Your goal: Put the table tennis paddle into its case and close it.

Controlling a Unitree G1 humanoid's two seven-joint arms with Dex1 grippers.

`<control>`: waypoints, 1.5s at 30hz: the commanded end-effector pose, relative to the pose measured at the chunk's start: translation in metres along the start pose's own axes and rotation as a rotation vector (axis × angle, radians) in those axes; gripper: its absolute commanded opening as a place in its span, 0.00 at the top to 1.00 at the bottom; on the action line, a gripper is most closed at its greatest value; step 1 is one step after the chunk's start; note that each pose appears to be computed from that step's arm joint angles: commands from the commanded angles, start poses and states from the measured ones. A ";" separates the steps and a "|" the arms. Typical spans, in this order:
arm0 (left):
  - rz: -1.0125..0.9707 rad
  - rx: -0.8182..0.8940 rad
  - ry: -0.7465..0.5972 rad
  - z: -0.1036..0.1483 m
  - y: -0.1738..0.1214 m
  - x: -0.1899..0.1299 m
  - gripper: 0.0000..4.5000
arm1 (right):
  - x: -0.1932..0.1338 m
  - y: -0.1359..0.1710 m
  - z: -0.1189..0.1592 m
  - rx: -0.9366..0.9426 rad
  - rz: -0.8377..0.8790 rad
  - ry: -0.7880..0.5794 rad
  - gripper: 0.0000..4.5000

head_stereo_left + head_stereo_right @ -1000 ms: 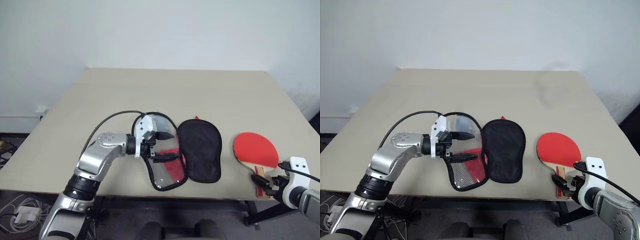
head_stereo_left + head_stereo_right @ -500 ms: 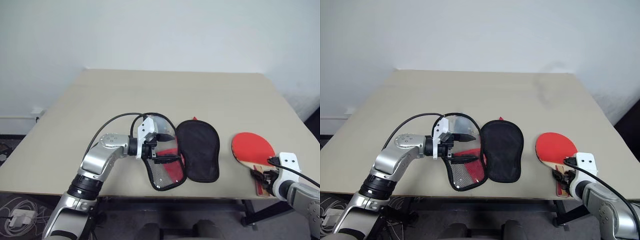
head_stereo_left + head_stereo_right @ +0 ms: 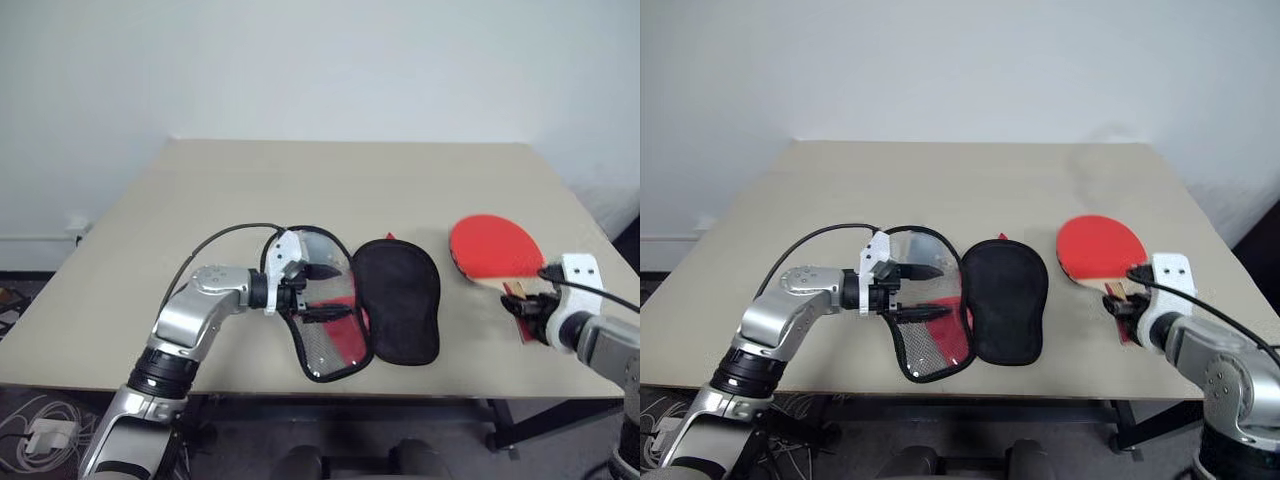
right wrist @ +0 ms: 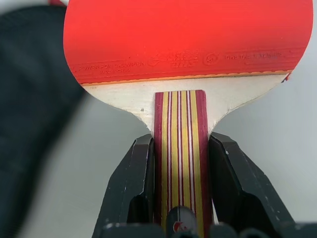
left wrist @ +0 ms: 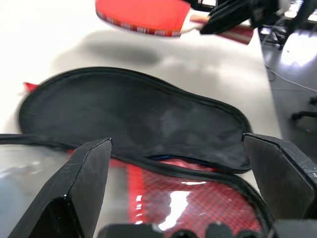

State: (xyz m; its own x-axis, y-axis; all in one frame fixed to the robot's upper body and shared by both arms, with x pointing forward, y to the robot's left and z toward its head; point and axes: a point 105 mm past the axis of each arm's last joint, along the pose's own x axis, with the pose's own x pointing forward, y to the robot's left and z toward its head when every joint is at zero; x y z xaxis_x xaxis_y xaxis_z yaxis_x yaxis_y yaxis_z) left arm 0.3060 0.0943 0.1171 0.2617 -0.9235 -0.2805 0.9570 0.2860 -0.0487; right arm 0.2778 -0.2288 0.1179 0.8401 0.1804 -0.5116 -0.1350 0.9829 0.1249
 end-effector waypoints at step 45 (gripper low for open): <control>0.021 0.026 -0.002 0.006 0.002 -0.005 0.00 | 0.059 0.116 -0.044 0.087 0.182 0.128 0.31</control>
State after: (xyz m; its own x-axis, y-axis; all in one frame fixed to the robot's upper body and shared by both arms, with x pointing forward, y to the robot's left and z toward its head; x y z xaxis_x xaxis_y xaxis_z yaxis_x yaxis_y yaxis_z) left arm 0.3069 0.0992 0.1122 0.2775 -0.9134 -0.2977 0.9491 0.3087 -0.0627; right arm 0.2860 -0.0999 0.0583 0.7175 0.3657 -0.5929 -0.2195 0.9265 0.3057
